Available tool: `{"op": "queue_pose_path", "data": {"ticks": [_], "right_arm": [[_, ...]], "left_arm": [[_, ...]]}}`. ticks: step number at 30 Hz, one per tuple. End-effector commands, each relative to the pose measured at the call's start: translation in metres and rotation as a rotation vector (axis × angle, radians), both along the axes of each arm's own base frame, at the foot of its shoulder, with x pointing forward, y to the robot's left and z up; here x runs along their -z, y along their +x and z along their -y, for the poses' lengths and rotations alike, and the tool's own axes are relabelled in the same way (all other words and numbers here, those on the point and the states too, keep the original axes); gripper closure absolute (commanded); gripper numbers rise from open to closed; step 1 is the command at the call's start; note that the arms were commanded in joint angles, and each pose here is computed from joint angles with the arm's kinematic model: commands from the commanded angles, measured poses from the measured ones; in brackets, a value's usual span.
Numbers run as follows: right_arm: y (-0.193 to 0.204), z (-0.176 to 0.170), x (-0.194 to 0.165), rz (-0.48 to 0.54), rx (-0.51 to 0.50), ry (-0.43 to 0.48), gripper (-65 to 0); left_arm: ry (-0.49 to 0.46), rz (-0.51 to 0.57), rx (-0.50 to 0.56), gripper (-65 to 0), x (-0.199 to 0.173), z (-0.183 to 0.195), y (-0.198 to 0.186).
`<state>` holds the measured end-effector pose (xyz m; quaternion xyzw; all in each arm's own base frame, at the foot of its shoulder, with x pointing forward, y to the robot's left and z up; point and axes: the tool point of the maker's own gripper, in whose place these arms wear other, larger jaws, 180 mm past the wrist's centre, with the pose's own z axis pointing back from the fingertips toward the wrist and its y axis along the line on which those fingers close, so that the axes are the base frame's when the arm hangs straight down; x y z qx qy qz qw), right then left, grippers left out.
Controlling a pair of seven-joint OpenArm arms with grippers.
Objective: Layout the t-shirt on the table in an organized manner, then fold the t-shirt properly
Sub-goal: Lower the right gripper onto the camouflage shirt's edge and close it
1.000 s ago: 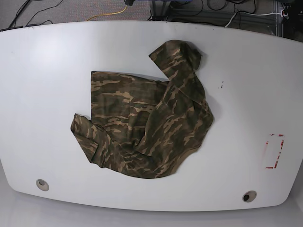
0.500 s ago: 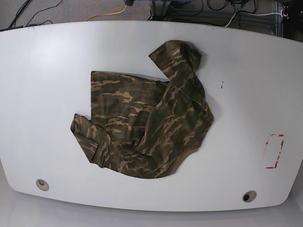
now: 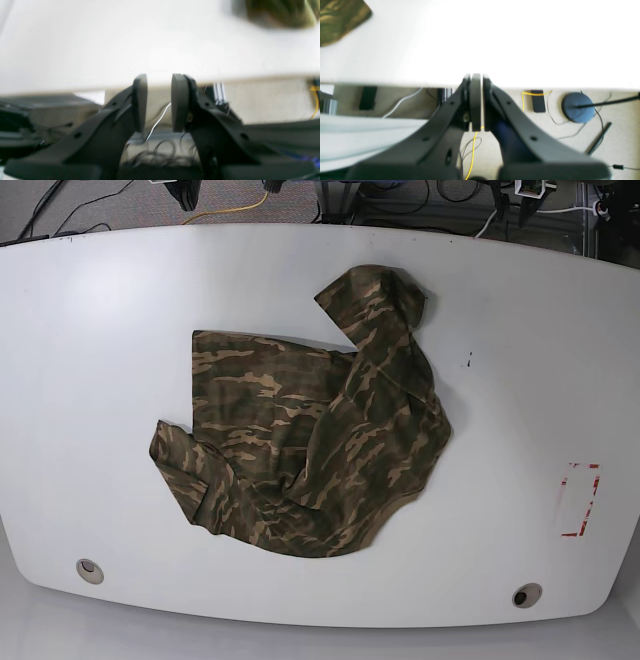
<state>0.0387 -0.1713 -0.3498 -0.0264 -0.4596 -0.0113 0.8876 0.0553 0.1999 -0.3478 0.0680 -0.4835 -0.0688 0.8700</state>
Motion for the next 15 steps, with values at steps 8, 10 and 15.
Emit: {"op": "queue_pose_path", "data": {"ticks": [8,10,15], "right_arm": [[0.055,0.015,-0.021,0.181,-0.010,-0.054,-0.8],[0.067,0.017,-0.025,0.212,-0.033,-0.065,-0.8],[0.100,0.020,-0.033,0.285,-0.065,-0.084,-1.0]], "left_arm": [[0.044,0.085,-0.018,-14.4,-0.015,-0.014,0.020],[0.043,0.090,-0.019,-14.4,-0.016,-0.015,0.021],[0.043,0.147,-0.022,-14.6,-0.020,-0.015,0.040]]}}
